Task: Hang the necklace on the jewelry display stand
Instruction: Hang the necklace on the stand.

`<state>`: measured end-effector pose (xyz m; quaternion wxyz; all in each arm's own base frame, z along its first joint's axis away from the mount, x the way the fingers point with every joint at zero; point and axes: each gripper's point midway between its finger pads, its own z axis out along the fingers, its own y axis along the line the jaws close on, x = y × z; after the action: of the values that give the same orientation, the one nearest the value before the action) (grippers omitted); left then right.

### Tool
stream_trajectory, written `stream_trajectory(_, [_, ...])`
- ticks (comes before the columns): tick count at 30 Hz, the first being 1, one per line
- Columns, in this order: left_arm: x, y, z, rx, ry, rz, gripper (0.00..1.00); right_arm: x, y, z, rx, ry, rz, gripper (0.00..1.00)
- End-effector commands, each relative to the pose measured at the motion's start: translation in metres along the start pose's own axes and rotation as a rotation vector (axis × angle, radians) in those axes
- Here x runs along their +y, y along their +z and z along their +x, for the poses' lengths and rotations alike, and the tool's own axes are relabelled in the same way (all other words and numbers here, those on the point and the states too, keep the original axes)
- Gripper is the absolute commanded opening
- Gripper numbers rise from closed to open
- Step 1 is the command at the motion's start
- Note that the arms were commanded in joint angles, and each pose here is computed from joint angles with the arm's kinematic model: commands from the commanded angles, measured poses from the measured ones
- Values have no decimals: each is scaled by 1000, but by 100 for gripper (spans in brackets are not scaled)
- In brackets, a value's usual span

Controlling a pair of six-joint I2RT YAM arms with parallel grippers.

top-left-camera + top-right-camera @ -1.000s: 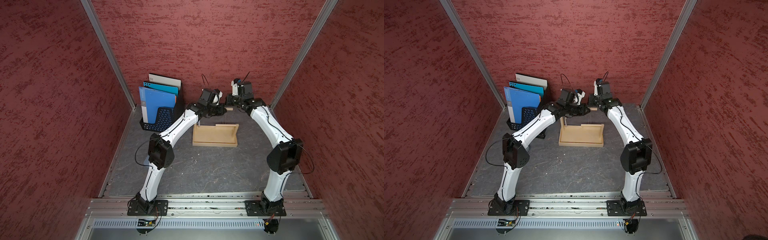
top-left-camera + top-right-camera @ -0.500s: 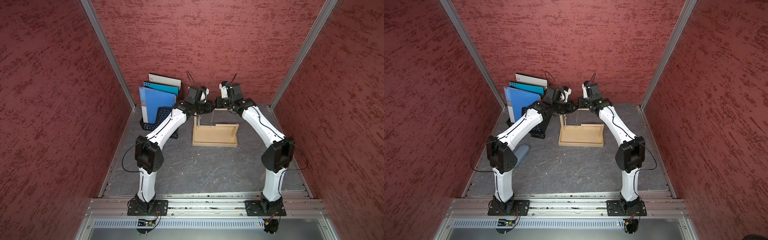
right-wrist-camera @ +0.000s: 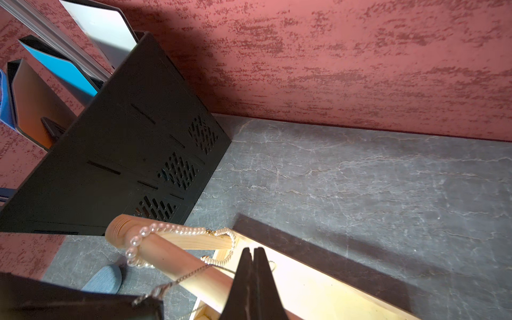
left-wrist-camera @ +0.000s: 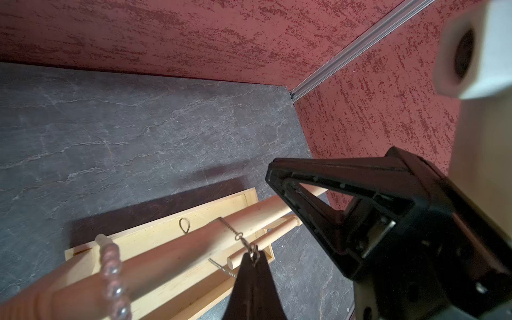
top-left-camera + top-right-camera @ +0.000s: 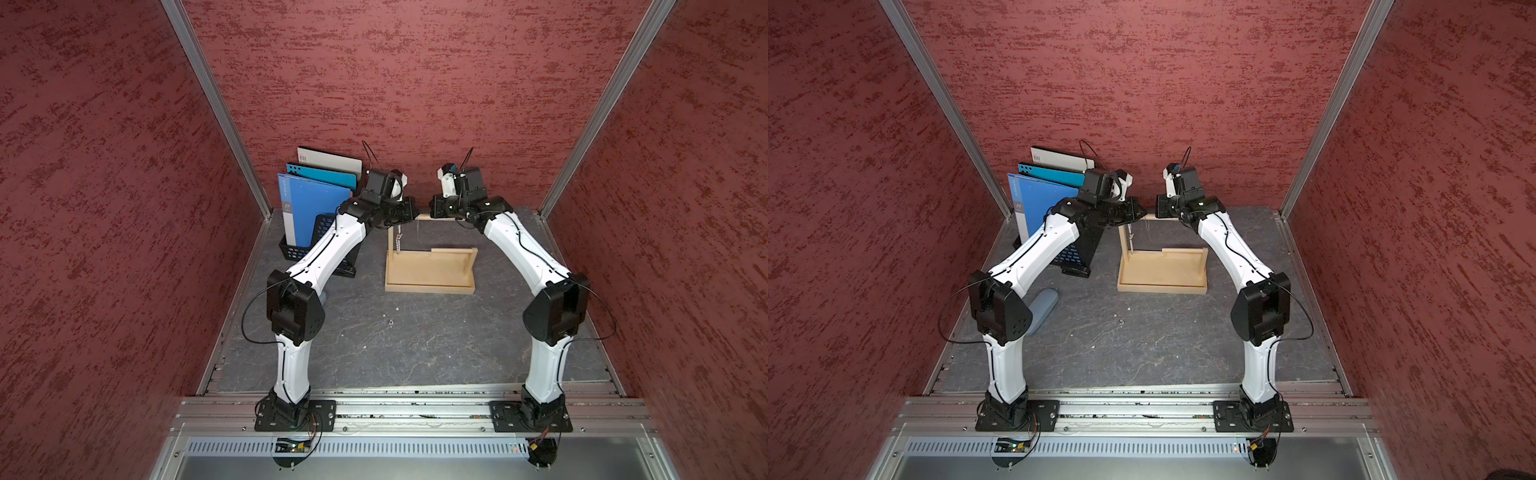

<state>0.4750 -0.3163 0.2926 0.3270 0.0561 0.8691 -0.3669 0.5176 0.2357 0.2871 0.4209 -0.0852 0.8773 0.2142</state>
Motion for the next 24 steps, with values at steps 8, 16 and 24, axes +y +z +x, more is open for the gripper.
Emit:
stream_trajectory(8, [9, 11, 7, 39, 1, -7, 1, 11, -1, 13, 27, -13, -32, 0])
stream_trajectory(16, [12, 15, 10, 53, -5, -10, 6, 13, -7, 16, 23, -20, -33, 0])
stream_trajectory(24, [15, 17, 11, 55, -7, -21, 8, 13, -12, 17, 18, -22, -29, 0])
